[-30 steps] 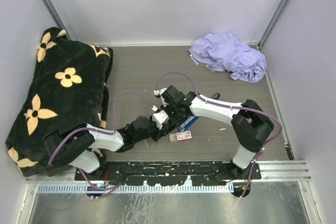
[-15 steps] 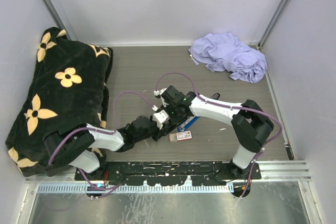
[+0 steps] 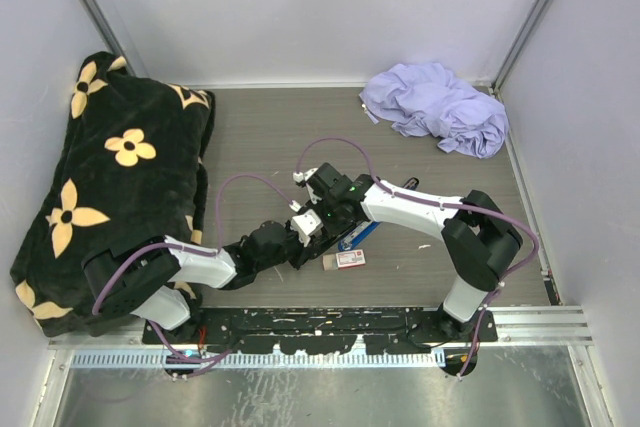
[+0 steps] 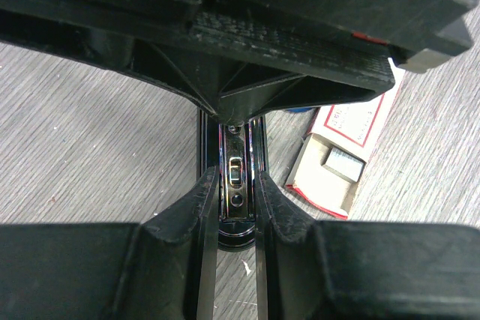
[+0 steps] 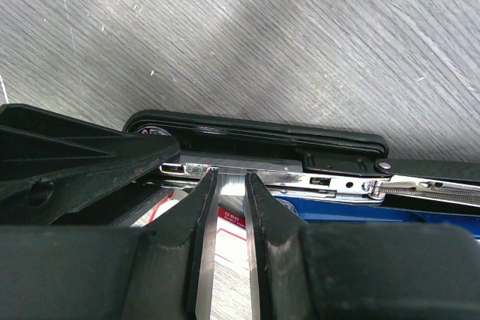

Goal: Load the staples into the stapler
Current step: Install the staple into the stapler.

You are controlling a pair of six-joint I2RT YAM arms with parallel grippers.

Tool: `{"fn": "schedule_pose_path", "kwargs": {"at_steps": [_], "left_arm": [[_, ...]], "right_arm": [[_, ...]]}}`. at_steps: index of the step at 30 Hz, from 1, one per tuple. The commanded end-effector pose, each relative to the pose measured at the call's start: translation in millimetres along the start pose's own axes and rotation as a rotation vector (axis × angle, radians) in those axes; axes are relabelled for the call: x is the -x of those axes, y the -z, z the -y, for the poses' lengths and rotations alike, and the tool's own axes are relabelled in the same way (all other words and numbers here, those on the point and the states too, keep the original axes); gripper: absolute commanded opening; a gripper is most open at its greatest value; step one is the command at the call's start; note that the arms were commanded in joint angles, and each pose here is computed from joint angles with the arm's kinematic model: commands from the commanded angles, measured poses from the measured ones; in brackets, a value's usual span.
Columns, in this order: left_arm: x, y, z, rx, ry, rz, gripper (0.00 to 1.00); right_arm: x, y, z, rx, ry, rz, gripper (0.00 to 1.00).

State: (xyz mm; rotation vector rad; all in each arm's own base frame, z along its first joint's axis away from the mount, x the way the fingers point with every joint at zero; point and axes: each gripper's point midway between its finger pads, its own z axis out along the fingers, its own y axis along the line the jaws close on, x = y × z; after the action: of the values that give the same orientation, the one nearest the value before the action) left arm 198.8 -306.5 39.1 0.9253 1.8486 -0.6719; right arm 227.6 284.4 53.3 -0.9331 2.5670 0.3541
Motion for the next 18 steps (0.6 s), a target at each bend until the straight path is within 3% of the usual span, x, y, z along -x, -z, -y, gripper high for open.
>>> {"fn": "schedule_pose_path", "kwargs": {"at_steps": [1,18], "left_arm": [[15,-3,8,-0.032,-0.016,0.038,0.13],[16,-4,8,-0.032,-0.016,0.038,0.12]], "right_arm": [[20,9,-6,0.012,0.0,0.064,0.2],[13,-1,-6,0.013,-0.004,0.044,0.2]]}}
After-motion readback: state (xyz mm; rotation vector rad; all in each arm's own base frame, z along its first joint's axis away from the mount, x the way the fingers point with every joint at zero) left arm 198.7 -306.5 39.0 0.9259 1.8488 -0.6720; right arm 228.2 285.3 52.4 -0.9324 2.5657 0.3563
